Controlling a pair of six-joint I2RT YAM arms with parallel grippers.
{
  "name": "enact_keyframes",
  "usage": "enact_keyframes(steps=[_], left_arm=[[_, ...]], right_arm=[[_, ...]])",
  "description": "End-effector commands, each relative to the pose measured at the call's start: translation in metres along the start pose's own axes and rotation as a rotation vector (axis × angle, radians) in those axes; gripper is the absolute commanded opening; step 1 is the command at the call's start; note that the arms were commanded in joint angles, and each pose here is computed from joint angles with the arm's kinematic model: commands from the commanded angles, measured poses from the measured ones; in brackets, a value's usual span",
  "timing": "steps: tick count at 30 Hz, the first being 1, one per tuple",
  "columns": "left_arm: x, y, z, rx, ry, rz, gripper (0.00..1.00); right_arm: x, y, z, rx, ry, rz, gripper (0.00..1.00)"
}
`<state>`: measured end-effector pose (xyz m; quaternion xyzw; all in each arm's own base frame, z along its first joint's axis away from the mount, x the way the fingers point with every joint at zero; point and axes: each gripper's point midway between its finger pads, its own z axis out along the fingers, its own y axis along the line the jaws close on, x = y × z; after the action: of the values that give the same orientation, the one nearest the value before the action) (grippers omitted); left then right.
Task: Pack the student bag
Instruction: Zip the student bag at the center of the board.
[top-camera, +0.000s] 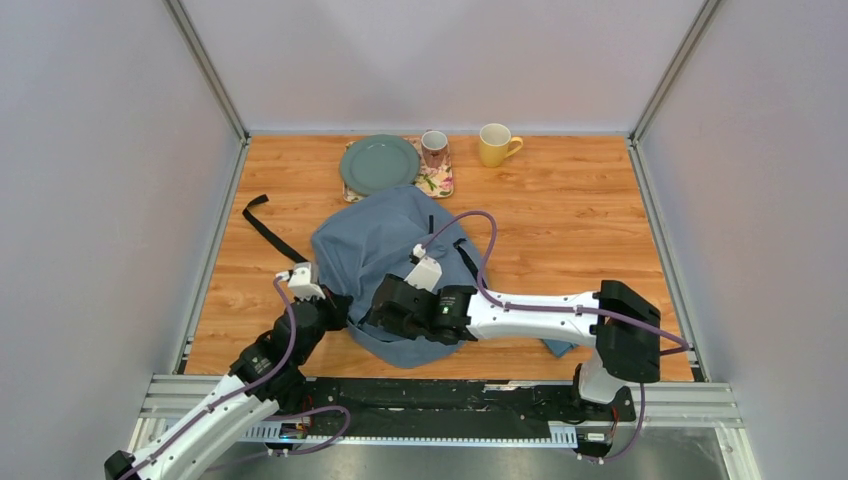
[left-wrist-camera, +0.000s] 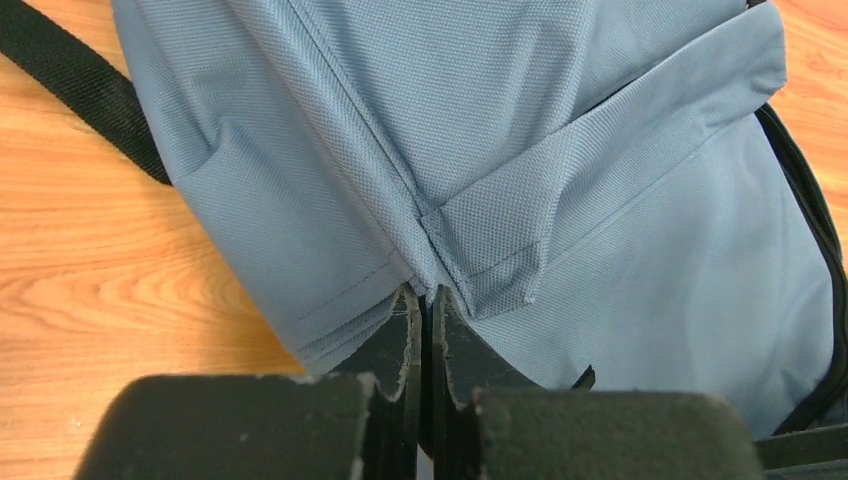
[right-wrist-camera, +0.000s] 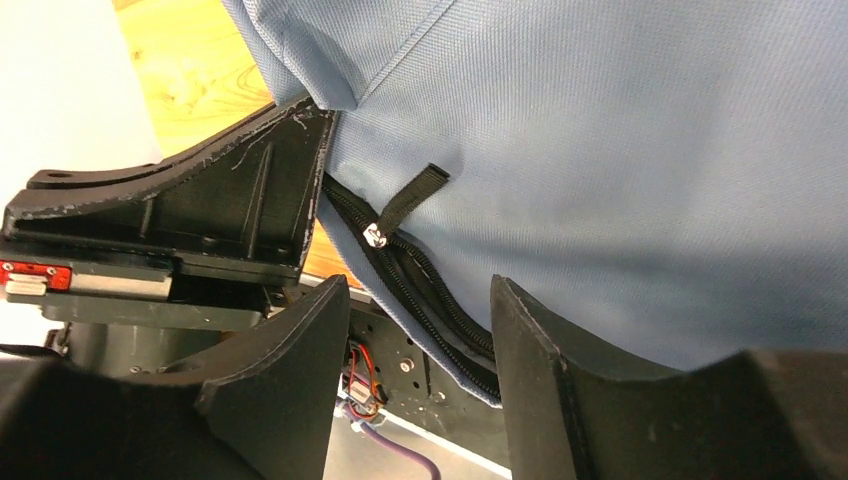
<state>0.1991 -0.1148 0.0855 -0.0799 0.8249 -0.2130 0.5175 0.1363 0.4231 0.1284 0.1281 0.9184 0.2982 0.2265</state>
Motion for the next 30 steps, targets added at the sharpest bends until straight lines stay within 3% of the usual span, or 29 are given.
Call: enact_keyframes(steps=[1, 15, 22, 26, 30], left_arm=[[-0.005, -0.015, 0.003, 0.103, -0.057, 0.017, 0.00], [-0.007, -0.043, -0.002, 0.316, -0.132, 0.049, 0.00], [0.014, -0.049, 0.000, 0.405, -0.109, 0.065, 0.00], [0.021, -0.049, 0.002, 0.423, -0.107, 0.053, 0.00], [0.028, -0.048, 0.003, 0.425, -0.085, 0.053, 0.00]], right_arm=[[-0.002, 0.021, 0.000, -0.031, -0.010, 0.077, 0.57], [-0.003, 0.010, 0.027, 0.037, -0.062, 0.148, 0.56], [-0.013, 0.013, 0.035, 0.041, -0.102, 0.159, 0.52], [-0.017, 0.011, 0.036, 0.044, -0.122, 0.158, 0.36], [-0.020, 0.008, 0.035, 0.044, -0.133, 0.150, 0.05]])
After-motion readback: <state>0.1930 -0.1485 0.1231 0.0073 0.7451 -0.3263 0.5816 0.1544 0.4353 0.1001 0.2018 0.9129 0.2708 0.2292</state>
